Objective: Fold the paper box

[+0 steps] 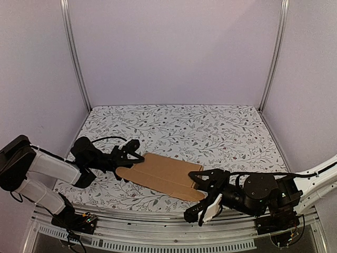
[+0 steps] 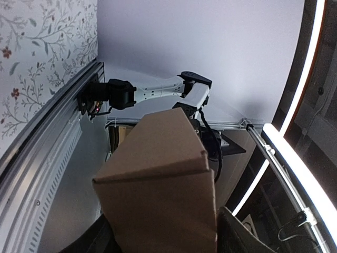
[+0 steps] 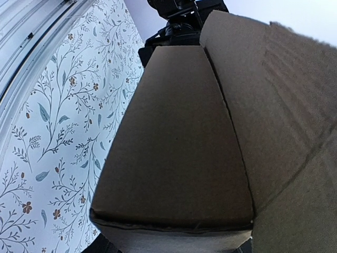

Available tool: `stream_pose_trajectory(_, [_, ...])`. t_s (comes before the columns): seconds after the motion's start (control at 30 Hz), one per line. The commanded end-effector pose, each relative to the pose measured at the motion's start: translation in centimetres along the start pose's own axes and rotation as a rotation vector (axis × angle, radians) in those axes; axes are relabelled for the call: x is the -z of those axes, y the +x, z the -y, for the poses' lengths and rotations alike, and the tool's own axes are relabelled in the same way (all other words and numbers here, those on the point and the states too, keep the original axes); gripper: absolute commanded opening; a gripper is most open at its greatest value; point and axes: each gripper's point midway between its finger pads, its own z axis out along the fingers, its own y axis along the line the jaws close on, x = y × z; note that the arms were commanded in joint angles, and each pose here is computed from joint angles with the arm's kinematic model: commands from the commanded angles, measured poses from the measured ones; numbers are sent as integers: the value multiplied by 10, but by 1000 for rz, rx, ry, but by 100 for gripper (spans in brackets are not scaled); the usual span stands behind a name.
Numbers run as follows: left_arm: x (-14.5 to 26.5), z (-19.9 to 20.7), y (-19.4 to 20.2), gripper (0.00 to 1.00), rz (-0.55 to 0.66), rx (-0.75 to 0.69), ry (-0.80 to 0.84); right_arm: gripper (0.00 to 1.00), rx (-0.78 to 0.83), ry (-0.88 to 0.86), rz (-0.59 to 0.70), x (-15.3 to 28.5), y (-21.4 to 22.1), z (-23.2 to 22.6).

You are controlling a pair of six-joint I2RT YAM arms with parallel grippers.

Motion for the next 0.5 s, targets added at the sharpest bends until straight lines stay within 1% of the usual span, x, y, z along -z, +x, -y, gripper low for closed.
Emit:
stream_pose_trajectory(0.0, [1, 39, -2, 97, 45, -235, 68, 27, -70, 16, -30, 8, 7, 10])
stream_pose_trajectory(0.03, [1, 41, -4, 99, 55, -244, 58, 27, -72, 15, -33, 9, 8, 10])
stream_pose_trajectory(0.2, [0, 42, -10, 100, 87, -267, -26, 27, -68, 1, -59, 14, 17, 8])
stream_pose_trajectory(0.3, [5, 32, -18, 100, 117, -288, -147, 27, -86, 6, -81, 18, 23, 11])
stream_pose_trajectory(0.33, [9, 31, -21, 100, 131, -321, -192, 27, -106, 14, -95, 19, 26, 13])
stream_pose_trajectory(0.4, [18, 31, -29, 100, 172, -361, -276, 26, -145, 30, -125, 21, 31, 16])
stream_pose_trajectory(0.47, [30, 38, -35, 100, 220, -399, -320, 26, -199, 32, -140, 21, 35, 15])
